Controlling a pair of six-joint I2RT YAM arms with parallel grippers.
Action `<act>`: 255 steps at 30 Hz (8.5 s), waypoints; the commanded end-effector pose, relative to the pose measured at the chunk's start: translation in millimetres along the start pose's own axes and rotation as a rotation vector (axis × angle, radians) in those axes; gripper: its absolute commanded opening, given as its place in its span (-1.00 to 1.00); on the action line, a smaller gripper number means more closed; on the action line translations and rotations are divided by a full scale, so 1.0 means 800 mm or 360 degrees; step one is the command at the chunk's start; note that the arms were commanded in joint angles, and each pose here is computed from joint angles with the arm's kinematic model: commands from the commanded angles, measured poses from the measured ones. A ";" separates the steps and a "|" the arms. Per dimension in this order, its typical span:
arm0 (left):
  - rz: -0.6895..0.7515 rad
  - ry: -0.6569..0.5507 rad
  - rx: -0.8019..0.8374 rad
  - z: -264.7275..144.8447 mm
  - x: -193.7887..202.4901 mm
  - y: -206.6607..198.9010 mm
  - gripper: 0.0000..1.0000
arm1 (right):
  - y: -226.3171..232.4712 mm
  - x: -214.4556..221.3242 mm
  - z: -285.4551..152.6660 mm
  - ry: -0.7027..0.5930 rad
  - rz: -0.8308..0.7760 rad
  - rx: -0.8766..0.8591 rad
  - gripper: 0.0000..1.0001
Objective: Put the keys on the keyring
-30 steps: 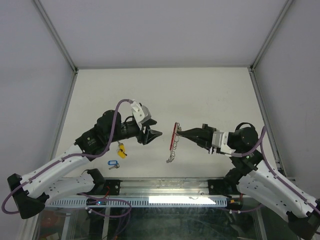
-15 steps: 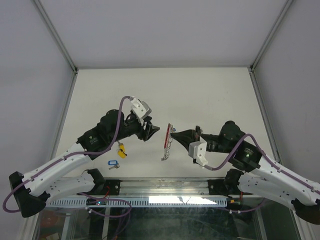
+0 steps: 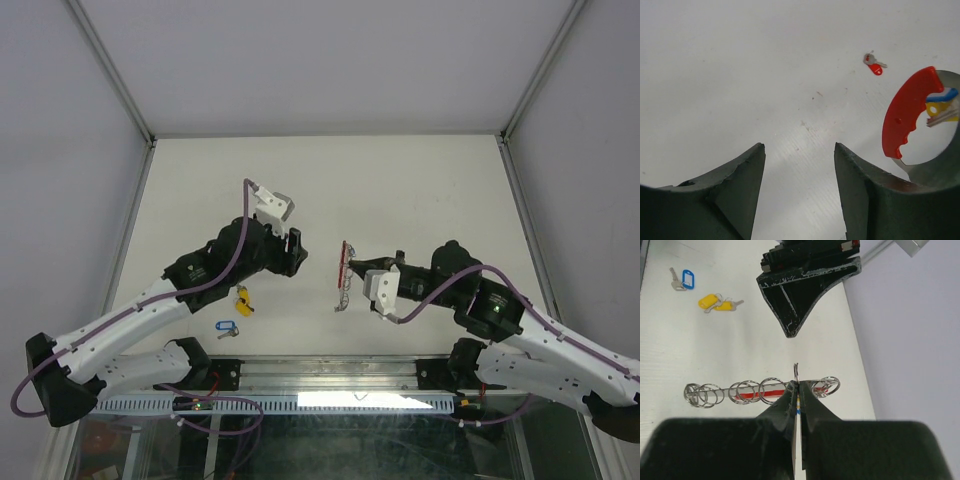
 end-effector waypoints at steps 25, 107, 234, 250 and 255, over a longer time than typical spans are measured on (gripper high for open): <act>-0.0961 0.0405 -0.1277 -0.025 0.121 0.069 0.00 | 0.010 0.018 -0.012 0.0248 0.0554 0.0134 -1.00; -0.0988 0.0745 -0.0856 0.030 0.184 0.146 -0.86 | 0.033 0.022 0.019 0.0234 0.0643 -0.0109 -1.00; 0.0331 -0.0428 0.0520 0.022 -0.001 -0.066 -1.00 | -0.001 0.025 -0.015 0.0027 0.1528 -0.0353 -1.00; 0.0560 -0.0634 0.0937 -0.017 -0.016 -0.095 -1.00 | 0.018 0.019 -0.012 -0.0121 0.1489 -0.0643 -1.00; 0.0597 -0.0657 0.1031 -0.031 -0.016 -0.100 -1.00 | 0.019 0.018 -0.008 -0.0140 0.1522 -0.0724 -1.00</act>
Point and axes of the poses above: each gripper's point midway between its finger pads, its own z axis out along the fingers, its own y axis along the line the jaws close on, x = y × z, the point moved 6 cm from there along -z, back along the fingers, and after that the axes turned 2 degrees about z, right-handed, at the moved point
